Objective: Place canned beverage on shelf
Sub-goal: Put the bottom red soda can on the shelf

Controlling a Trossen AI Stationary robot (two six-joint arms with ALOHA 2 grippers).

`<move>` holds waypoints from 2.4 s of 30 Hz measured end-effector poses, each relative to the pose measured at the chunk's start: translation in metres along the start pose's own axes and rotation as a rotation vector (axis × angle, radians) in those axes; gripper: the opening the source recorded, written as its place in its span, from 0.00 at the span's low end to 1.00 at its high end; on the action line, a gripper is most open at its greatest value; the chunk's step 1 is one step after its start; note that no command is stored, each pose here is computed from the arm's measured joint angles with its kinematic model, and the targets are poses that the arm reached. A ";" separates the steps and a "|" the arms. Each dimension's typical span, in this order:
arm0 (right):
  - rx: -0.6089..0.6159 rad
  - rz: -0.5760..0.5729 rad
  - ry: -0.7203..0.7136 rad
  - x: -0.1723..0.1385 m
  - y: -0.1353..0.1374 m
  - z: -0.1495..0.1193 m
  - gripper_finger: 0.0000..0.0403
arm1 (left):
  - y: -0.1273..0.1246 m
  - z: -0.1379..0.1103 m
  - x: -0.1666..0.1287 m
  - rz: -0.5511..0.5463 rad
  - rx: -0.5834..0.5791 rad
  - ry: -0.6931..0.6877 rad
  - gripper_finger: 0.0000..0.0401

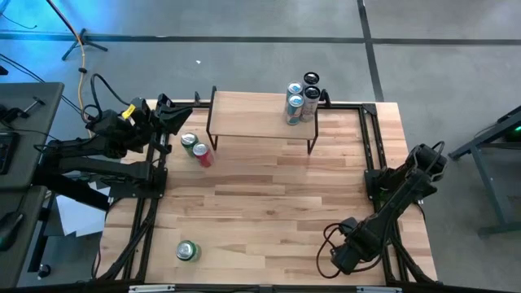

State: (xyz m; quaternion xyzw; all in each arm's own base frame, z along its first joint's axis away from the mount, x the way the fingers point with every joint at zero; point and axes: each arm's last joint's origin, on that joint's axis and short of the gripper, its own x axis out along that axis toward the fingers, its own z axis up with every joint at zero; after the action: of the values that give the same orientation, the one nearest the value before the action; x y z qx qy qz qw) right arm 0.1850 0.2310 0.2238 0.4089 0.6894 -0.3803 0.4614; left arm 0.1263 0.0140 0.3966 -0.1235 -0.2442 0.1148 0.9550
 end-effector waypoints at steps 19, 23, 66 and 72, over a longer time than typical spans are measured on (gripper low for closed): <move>-0.059 -0.018 0.020 0.001 0.001 0.001 0.74 | 0.000 0.000 0.000 0.009 0.001 -0.002 0.00; -0.096 -0.011 0.010 -0.001 -0.001 0.002 0.73 | 0.001 0.000 0.000 0.035 0.003 0.000 0.00; -0.724 1.028 -0.462 -0.153 0.040 0.148 0.73 | 0.007 -0.006 0.000 0.192 0.235 0.050 0.00; -0.792 1.044 -0.538 -0.179 0.034 0.154 0.73 | 0.007 -0.008 0.001 0.193 0.237 0.060 0.00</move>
State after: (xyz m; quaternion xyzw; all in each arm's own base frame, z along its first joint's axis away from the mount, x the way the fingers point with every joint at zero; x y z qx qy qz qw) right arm 0.3095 0.0672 0.3448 0.3792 0.3520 0.0822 0.8518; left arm 0.1301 0.0193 0.3884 -0.0363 -0.1875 0.2303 0.9542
